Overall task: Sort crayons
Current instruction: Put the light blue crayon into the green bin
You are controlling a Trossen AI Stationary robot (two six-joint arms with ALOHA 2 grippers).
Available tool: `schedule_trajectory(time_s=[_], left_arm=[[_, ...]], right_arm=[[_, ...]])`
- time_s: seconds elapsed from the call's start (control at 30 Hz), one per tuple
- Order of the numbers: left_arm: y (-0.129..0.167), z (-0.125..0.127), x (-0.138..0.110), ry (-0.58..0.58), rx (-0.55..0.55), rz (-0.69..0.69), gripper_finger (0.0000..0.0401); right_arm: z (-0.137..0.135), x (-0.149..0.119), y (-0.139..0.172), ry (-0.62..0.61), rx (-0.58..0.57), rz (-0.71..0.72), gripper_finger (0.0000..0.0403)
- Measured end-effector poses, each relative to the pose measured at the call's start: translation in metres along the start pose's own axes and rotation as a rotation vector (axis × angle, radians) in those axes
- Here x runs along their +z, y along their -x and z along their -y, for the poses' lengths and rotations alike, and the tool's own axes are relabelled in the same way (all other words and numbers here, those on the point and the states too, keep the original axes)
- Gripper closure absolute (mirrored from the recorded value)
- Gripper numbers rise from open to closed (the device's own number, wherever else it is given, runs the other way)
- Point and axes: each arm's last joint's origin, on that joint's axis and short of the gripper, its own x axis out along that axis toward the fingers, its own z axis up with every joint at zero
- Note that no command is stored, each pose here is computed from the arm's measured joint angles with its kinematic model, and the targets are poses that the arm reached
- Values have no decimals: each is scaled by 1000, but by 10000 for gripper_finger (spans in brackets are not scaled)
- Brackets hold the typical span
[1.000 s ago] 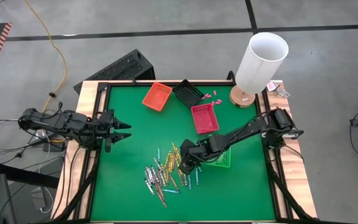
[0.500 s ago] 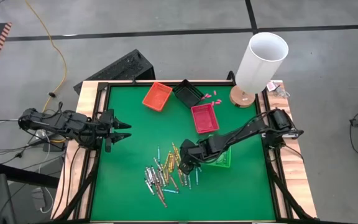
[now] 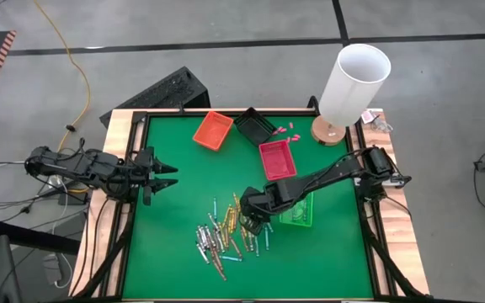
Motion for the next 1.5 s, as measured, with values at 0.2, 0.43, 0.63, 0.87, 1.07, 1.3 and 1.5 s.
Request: schedule_trajectory(time_s=[0.2, 0.43, 0.63, 0.87, 1.07, 1.3, 1.5], left_arm=[[0, 0, 0, 0, 0, 0, 221], [0, 0, 0, -12, 1, 0, 221], [0, 0, 0, -12, 1, 0, 221], [0, 0, 0, -11, 1, -1, 221], [0, 0, 0, -6, 1, -1, 221], [0, 0, 0, -5, 0, 1, 221], [0, 0, 0, -4, 0, 1, 221]], right_arm=[[-1, 16, 16, -25, 10, 27, 243], [3, 5, -4, -125, -78, -95, 248], [-3, 8, -27, -145, -107, -193, 267], [-18, 16, -25, -97, -124, -162, 282], [-15, 13, -30, -105, -190, -154, 282], [-18, 9, -48, -94, -183, -184, 282], [-16, 7, -55, -85, -203, -209, 282]])
